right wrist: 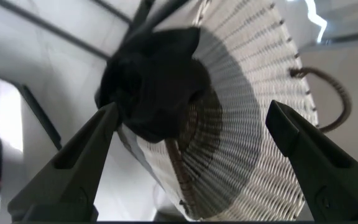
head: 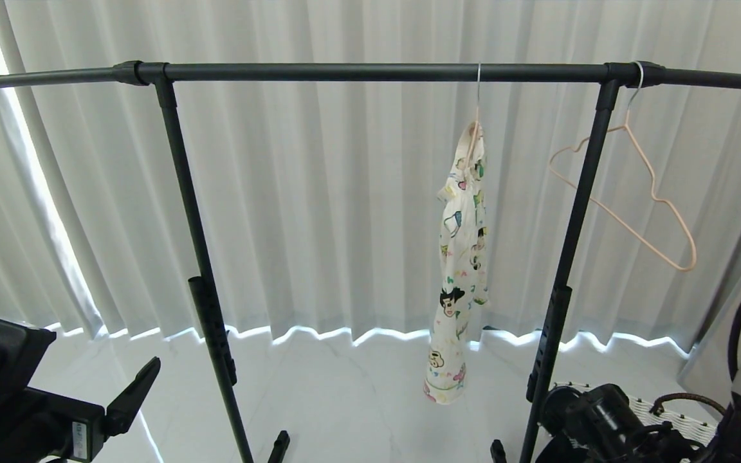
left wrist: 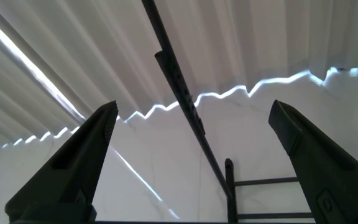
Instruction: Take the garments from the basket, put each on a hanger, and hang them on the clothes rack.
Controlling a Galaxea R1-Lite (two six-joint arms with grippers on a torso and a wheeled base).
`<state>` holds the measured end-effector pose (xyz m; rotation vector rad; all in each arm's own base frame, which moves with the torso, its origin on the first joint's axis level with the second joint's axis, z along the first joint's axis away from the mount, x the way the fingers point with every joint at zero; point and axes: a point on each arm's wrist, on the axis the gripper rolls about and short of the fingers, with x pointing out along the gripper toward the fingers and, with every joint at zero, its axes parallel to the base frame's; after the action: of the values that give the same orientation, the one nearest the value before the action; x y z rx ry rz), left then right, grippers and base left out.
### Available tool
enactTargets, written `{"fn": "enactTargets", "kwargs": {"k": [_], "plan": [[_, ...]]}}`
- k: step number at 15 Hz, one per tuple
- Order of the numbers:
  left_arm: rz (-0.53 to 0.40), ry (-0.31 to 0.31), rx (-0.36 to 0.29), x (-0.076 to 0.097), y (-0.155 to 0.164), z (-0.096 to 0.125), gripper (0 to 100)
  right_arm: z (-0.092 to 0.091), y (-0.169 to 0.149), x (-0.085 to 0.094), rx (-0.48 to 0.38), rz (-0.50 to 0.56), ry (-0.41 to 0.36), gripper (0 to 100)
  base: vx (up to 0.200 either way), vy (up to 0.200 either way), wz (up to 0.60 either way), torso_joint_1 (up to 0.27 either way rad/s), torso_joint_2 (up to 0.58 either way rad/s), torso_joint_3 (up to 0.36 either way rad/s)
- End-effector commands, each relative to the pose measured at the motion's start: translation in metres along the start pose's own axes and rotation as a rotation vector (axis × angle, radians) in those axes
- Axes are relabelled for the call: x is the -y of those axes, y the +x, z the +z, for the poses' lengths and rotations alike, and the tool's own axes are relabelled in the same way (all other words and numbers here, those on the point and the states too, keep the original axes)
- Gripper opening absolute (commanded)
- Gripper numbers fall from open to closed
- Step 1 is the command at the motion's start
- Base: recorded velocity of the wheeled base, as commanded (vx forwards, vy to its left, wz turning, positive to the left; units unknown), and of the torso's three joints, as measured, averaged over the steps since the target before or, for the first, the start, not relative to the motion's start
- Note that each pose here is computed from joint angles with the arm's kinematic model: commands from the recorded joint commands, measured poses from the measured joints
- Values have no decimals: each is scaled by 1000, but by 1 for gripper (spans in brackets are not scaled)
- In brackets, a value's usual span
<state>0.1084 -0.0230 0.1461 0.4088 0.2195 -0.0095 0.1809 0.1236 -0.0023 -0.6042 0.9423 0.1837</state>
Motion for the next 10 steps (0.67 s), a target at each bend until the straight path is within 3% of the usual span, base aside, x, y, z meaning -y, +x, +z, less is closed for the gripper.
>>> {"fn": "enactTargets", "kwargs": {"k": [1, 10], "plan": [[3, -4, 19, -1, -4, 1, 100, -7, 13, -3, -67, -6, -17, 100, 0, 0, 0, 0, 0, 0], [8, -6, 28, -2, -5, 1, 100, -8, 45, -6, -70, -10, 34, 100, 0, 0, 0, 0, 0, 0]]}}
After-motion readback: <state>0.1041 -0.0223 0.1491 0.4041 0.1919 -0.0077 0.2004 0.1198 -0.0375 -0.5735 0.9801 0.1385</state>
